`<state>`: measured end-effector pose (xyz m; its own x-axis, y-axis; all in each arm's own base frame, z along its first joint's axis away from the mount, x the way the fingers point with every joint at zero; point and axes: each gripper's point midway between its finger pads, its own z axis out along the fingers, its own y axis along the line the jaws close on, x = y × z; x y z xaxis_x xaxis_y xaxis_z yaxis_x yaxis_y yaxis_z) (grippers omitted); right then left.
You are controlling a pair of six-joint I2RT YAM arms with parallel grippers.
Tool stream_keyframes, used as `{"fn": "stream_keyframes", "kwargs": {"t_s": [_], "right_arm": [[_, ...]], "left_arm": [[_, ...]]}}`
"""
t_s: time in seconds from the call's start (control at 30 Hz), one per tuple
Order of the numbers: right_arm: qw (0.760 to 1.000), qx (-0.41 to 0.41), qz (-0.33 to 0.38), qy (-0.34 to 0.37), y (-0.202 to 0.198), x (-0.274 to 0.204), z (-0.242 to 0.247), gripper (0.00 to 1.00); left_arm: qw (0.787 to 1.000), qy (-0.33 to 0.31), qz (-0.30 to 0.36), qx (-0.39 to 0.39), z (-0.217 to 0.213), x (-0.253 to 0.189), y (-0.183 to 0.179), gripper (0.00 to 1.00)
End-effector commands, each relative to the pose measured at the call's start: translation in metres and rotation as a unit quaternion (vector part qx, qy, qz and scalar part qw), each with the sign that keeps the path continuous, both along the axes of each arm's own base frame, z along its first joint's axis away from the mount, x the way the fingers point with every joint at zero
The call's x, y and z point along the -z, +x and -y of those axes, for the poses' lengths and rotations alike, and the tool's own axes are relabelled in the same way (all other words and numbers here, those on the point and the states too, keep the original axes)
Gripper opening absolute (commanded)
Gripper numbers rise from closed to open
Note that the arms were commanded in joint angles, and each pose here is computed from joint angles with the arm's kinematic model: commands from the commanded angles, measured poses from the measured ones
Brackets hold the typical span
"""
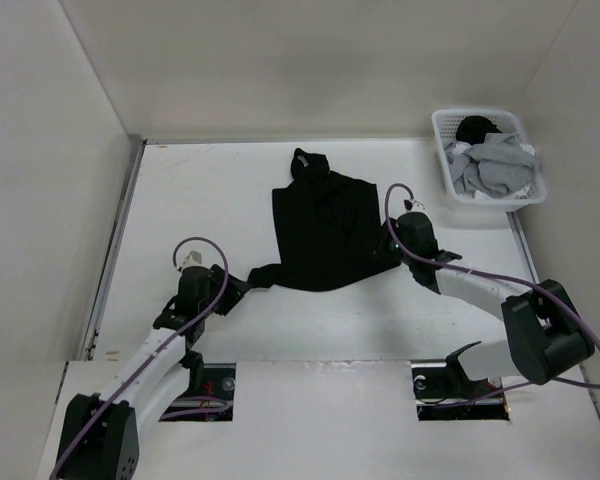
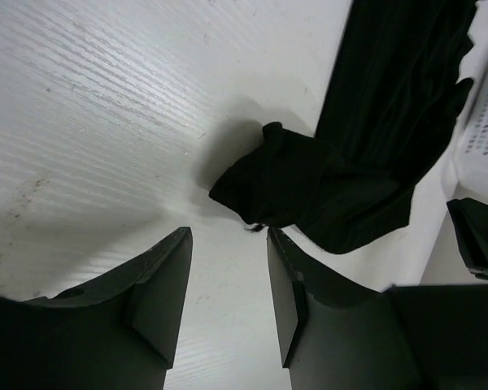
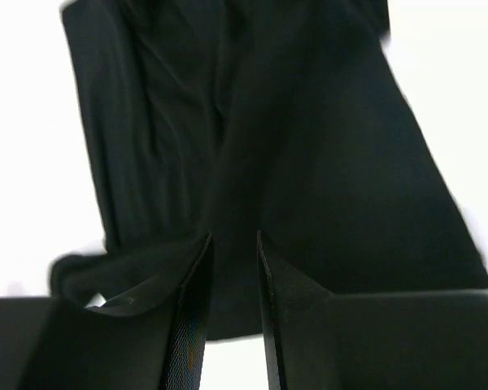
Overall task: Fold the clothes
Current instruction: Flatten the tank top out
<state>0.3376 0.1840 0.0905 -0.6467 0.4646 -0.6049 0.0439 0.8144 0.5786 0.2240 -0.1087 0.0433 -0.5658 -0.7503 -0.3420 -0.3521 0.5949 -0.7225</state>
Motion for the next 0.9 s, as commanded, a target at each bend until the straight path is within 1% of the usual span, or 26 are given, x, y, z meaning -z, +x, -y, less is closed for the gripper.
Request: {"fn": "stream_keyframes", "kwargs": {"t_s": [0.0, 0.17, 0.33, 0.5, 0.7, 0.77, 0.87], "right_arm": [[0.999, -0.003, 0.036, 0.013, -0.003, -0.013, -0.004, 0.32], [0.999, -0.005, 0.034, 0.016, -0.017, -0.006, -0.003, 0.35], [0.999, -0.008, 0.027, 0.015, -0.021, 0.004, -0.002, 0.36], [0.999, -0.007, 0.027, 0.022, -0.025, 0.007, -0.002, 0.38], [0.999, -0.008, 0.027, 0.026, -0.026, 0.009, -0.001, 0.39], [0.999, -0.009, 0.027, 0.028, -0.026, 0.01, -0.001, 0.39], [0.999, -0.01, 0.026, 0.03, -0.027, 0.011, 0.0, 0.39]], "left_arm": [[0.998, 0.017, 0.056, 0.018, 0.007, -0.02, 0.025, 0.39], [0.998, 0.045, 0.041, 0.018, 0.003, -0.006, 0.028, 0.38], [0.998, 0.046, 0.049, 0.015, 0.002, -0.007, 0.033, 0.38], [0.997, 0.062, 0.048, 0.009, -0.004, -0.003, 0.036, 0.38], [0.996, 0.059, 0.061, 0.022, 0.004, -0.006, 0.042, 0.37], [0.996, 0.06, 0.058, 0.026, 0.006, -0.003, 0.044, 0.35], [0.996, 0.057, 0.058, 0.04, 0.011, 0.0, 0.045, 0.28]]}}
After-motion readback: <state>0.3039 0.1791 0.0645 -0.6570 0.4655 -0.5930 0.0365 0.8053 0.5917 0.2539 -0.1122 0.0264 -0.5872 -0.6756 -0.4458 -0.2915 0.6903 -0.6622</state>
